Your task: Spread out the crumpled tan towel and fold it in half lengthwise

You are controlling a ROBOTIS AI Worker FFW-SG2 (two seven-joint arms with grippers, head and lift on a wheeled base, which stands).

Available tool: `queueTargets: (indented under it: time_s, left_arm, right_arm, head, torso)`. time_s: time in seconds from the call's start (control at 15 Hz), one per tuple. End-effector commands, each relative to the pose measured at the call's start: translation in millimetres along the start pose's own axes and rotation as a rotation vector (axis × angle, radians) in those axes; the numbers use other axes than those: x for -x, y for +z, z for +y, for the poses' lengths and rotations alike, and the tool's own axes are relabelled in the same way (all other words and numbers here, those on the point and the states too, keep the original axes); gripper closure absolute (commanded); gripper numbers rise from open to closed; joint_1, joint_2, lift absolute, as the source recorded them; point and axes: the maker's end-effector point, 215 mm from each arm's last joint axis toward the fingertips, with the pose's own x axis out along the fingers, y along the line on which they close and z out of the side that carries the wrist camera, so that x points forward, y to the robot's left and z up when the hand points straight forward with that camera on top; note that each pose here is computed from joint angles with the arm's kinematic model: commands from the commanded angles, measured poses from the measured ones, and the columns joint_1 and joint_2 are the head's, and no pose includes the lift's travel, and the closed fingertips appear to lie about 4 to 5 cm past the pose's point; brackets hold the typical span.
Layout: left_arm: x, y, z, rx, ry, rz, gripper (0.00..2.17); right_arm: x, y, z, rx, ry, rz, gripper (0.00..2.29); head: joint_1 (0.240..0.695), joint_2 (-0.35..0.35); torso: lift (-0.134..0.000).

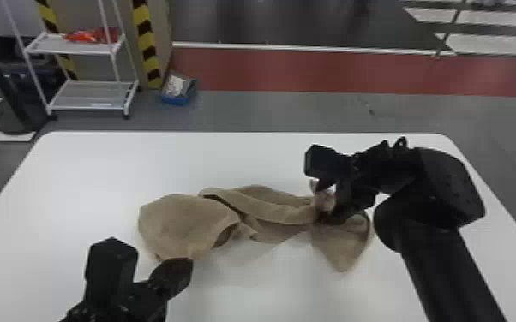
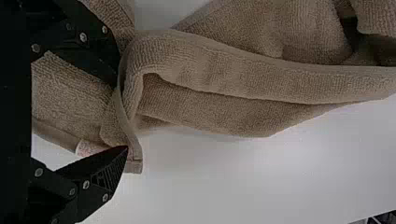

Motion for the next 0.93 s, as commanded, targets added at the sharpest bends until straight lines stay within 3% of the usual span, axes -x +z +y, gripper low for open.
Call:
queueTargets:
  time_s: [0.0, 0.13, 0.27, 0.4, 0.53, 0.73, 0.87]
  left_arm:
    - [0, 1, 1, -0.001, 0.002, -0.006, 1.25]
    - [0, 2, 1, -0.002, 0.002, -0.008, 1.25]
    - [0, 2, 0, -0.002, 0.001, -0.009, 1.25]
    - [-1, 2, -1, -0.001, -0.002, -0.008, 1.25]
    - [0, 3, 0, -0.002, 0.002, -0.011, 1.25]
    - [-1, 12, 7, -0.010, 0.014, -0.027, 1.25]
    - [-2, 17, 11, -0.010, 0.018, -0.036, 1.25]
  right_arm:
    - [1, -2, 0, -0.011, 0.005, -0.006, 0.95]
    - [4, -8, -3, -0.028, -0.001, -0.011, 1.42]
    - [2, -13, 2, -0.027, 0.005, -0.010, 1.54]
    - [6, -21, 1, -0.052, -0.006, -0.020, 2.10]
    - [26, -22, -11, -0.095, -0.057, -0.076, 2.10]
    - [95, -24, -40, -0.139, -0.219, -0.195, 2.10]
    - [122, -29, -21, -0.123, -0.263, -0.223, 2.10]
  head:
    - [0.695, -0.055]
    - [0.695, -0.054]
    - [0.695, -0.061]
    - [0.695, -0.067]
    - [0.695, -0.078]
    - [0.695, -0.090]
    - [0.695, -0.110]
  torso:
    - [-0.125]
    - [-0.125]
    - [-0.125]
    - [-0.125]
    - [-0.125]
    - [-0.125]
    - [-0.125]
